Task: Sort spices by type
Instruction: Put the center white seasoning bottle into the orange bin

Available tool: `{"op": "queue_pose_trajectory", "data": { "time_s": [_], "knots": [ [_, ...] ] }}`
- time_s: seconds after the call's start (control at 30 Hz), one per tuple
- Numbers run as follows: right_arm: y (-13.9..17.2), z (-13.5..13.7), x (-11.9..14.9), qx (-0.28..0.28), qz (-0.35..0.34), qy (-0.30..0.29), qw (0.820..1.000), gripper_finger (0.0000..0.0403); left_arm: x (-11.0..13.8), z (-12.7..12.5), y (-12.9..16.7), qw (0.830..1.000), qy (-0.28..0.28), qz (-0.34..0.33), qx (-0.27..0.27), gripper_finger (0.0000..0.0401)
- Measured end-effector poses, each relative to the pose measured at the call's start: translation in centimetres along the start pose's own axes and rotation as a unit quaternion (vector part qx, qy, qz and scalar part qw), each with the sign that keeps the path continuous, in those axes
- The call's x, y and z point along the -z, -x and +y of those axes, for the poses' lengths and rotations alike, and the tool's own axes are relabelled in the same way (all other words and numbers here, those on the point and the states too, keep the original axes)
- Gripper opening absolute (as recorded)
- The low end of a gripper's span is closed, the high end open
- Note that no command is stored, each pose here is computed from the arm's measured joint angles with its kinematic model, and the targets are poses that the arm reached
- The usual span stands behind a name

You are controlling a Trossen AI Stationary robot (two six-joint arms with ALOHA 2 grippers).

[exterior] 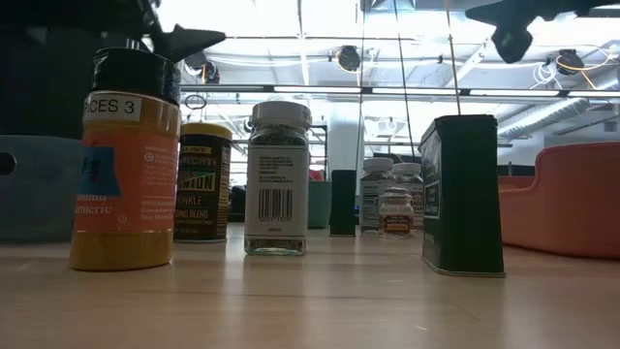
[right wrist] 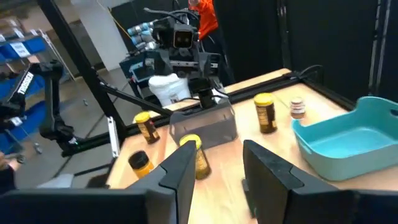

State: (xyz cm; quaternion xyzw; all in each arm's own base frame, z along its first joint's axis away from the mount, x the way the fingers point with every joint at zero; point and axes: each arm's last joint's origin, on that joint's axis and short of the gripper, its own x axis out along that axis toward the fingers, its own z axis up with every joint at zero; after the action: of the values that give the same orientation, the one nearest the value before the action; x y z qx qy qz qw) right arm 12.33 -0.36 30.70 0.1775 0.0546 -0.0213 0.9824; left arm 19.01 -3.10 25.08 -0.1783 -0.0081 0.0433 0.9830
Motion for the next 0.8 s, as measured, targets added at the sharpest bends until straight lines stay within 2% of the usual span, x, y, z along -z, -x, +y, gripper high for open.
{"op": "queue_pose_trajectory", "data": {
  "time_s": [0.17, 0.4, 0.63, 0.8],
  "knots": [
    [-2.0, 0.5, -1.4, 0.008, 0.022, -0.008, 1.000, 0.0116, -1.3, -0.7, -1.1, 0.995, -0.058, 0.066, -0.041, 0.0292],
    [-4.3, 1.5, -4.5, 0.032, 0.107, 0.013, 0.994, 0.0116, -1.5, -0.5, -0.7, 0.984, -0.101, 0.126, -0.068, 0.0292],
    [-6.2, 1.4, -6.4, 0.064, 0.184, 0.062, 0.979, 0.0116, -1.3, -0.2, -0.4, 0.979, -0.113, 0.129, -0.111, 0.0292],
    [-8.1, 0.9, -5.8, 0.048, 0.268, 0.133, 0.953, 0.0116, -1.4, -0.1, -0.4, 0.977, -0.115, 0.122, -0.129, 0.0292]
  ]
}}
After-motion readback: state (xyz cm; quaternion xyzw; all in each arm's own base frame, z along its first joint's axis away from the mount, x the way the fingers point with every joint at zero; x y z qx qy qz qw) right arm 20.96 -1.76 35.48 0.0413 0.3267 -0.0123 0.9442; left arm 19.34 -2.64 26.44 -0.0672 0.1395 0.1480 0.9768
